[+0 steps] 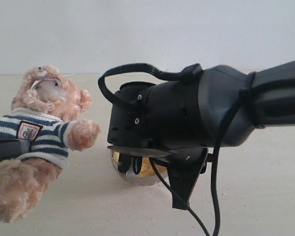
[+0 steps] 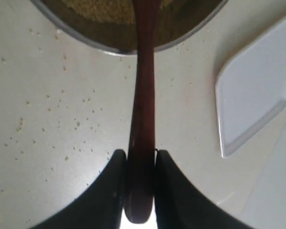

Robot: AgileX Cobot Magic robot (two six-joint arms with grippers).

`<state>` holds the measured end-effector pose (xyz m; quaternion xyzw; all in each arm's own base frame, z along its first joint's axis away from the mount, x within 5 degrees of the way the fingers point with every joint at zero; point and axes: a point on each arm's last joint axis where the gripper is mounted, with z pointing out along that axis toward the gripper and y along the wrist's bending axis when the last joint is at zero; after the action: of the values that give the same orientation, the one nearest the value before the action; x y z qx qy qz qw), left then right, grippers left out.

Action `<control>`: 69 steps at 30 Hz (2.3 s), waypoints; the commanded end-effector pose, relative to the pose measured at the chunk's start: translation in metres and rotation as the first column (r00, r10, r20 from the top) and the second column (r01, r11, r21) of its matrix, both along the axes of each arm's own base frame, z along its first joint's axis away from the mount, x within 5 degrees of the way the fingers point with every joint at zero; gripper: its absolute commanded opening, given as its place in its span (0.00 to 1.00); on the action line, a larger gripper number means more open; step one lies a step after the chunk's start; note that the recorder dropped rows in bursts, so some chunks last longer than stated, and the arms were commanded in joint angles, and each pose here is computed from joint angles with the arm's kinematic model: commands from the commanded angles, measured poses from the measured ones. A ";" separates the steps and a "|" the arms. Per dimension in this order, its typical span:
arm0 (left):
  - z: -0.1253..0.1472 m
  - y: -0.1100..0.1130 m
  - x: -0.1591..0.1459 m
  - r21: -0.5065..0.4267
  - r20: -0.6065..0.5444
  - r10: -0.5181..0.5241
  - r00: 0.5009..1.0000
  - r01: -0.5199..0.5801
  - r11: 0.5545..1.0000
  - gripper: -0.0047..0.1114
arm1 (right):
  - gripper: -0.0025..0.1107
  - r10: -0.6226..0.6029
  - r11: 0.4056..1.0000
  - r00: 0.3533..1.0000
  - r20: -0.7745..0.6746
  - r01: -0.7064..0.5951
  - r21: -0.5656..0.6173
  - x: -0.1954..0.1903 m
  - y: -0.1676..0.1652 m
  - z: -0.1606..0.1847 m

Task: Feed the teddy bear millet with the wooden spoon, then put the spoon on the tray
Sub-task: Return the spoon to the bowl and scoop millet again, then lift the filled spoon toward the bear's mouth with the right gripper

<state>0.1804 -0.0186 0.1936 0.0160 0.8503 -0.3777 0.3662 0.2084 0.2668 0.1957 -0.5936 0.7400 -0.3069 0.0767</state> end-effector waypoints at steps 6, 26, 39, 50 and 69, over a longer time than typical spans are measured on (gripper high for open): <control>0.003 -0.001 0.000 -0.020 0.016 0.000 1.000 0.000 1.000 0.08 | 0.02 -0.111 0.984 0.990 -0.085 0.121 0.127 0.005 0.001 0.007; 0.003 -0.001 0.000 -0.020 0.016 0.000 1.000 0.000 1.000 0.08 | 0.02 -0.046 0.996 0.999 0.023 0.044 0.072 0.008 -0.007 0.023; 0.003 -0.001 0.000 -0.020 0.016 0.000 1.000 0.000 1.000 0.08 | 0.02 -0.054 0.995 0.998 0.017 0.052 0.082 -0.001 -0.006 0.021; 0.003 -0.001 0.000 -0.020 0.016 0.000 1.000 0.000 1.000 0.08 | 0.02 -0.063 0.996 0.997 0.033 0.061 0.065 0.000 -0.013 0.020; 0.003 -0.001 0.000 -0.020 0.016 0.000 1.000 0.000 1.000 0.08 | 0.02 -0.187 0.914 0.974 -0.130 0.221 0.341 -0.015 -0.026 0.055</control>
<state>0.1804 -0.0186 0.1936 0.0160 0.8503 -0.3777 0.3662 0.1962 0.2451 0.2422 -0.5172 0.8311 -0.1734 0.1085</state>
